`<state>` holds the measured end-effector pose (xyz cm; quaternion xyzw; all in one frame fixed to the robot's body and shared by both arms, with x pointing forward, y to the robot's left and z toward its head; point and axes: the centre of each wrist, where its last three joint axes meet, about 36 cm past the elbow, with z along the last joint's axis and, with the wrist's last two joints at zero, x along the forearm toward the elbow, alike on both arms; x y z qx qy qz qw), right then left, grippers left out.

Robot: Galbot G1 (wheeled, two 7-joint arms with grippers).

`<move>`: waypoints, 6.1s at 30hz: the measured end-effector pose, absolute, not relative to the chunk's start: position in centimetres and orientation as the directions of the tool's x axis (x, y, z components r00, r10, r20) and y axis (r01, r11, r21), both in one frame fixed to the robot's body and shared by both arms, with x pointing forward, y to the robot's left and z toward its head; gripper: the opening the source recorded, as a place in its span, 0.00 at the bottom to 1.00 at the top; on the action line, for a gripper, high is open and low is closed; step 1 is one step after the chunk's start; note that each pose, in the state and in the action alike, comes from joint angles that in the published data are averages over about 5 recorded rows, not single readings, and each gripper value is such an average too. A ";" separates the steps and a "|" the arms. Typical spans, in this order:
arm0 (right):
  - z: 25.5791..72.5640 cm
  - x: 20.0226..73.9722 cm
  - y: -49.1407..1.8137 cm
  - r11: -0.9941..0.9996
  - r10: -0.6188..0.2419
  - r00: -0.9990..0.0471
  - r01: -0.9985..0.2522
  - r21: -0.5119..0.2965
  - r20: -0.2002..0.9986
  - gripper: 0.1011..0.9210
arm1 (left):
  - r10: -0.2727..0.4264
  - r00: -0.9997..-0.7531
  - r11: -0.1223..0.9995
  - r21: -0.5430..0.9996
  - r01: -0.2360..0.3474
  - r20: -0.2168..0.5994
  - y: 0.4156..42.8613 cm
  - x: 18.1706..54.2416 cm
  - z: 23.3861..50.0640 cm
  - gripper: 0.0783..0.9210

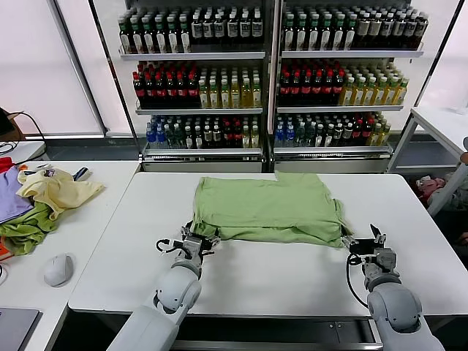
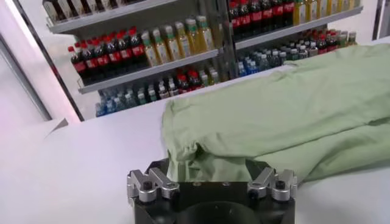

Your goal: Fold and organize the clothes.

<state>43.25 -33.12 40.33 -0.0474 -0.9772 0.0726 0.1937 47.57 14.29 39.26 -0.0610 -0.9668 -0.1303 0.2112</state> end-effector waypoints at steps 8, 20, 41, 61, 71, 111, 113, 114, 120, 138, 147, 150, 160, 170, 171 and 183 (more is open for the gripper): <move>39.5 43.6 -32.1 0.991 0.078 -0.893 0.020 -0.134 0.444 0.70 | 0.061 -0.892 0.963 0.210 0.171 0.447 14.6 48.3 39.0 0.50; 39.0 43.6 -31.7 0.994 0.030 -0.872 -0.025 -0.105 0.489 0.28 | 0.070 -0.874 0.965 0.188 0.181 0.482 15.4 47.9 38.2 0.09; 41.0 38.7 -32.6 0.990 0.026 -0.871 -0.045 -0.133 0.490 0.07 | 0.099 -0.878 0.966 0.166 0.197 0.469 16.9 44.0 39.6 0.02; 43.9 30.6 -31.3 0.972 0.030 -0.886 -0.083 -0.221 0.463 0.19 | 0.171 -0.857 0.951 0.148 0.273 0.486 16.8 32.6 41.2 0.10; 46.0 29.9 -31.1 0.963 0.023 -0.917 -0.087 -0.256 0.399 0.54 | 0.195 -0.852 0.937 0.166 0.308 0.485 17.7 30.2 42.4 0.45; 46.5 53.9 -28.7 0.989 -0.023 -0.934 -0.073 -0.127 0.356 0.88 | 0.111 -0.914 0.973 0.143 0.179 0.390 19.5 49.2 44.8 0.88; 46.4 55.4 -28.5 0.990 -0.020 -0.930 -0.069 -0.123 0.366 0.88 | 0.108 -0.912 0.974 0.142 0.177 0.397 19.1 50.4 44.6 0.88; 46.3 56.1 -28.4 0.990 -0.018 -0.928 -0.067 -0.121 0.371 0.88 | 0.107 -0.910 0.974 0.141 0.176 0.400 18.9 50.9 44.5 0.88; 45.9 59.9 -28.0 0.992 0.000 -0.916 -0.051 -0.115 0.401 0.88 | 0.096 -0.899 0.977 0.133 0.167 0.428 17.8 53.7 43.8 0.88; 43.6 66.7 -26.7 0.995 0.014 -0.875 -0.035 -0.091 0.483 0.88 | 0.038 -0.846 0.988 0.107 0.112 0.531 17.6 57.7 40.4 0.88; 41.9 68.2 -26.2 0.998 -0.025 -0.852 -0.056 -0.042 0.524 0.88 | 0.034 -0.832 0.990 0.095 0.103 0.554 17.8 57.7 39.4 0.75; 41.3 68.5 -26.1 0.998 -0.029 -0.839 -0.055 -0.031 0.544 0.83 | 0.042 -0.827 0.990 0.087 0.109 0.561 17.8 57.5 39.1 0.65; 39.8 68.4 -26.6 0.998 -0.031 -0.811 -0.053 -0.020 0.584 0.50 | 0.070 -0.813 0.990 0.059 0.127 0.578 17.2 56.9 38.4 0.30; 39.7 67.1 -26.9 0.998 -0.037 -0.827 -0.061 -0.024 0.561 0.23 | 0.082 -0.807 0.993 0.026 0.119 0.585 18.2 56.7 38.4 0.04; 39.7 66.9 -27.0 0.998 -0.038 -0.831 -0.061 -0.023 0.555 0.20 | 0.084 -0.807 0.993 0.020 0.118 0.584 18.3 56.6 38.5 0.03; 42.9 61.5 -28.0 0.997 -0.074 -0.893 -0.076 0.013 0.444 0.02 | 0.137 -0.830 0.990 -0.046 0.133 0.541 19.4 53.8 40.7 0.03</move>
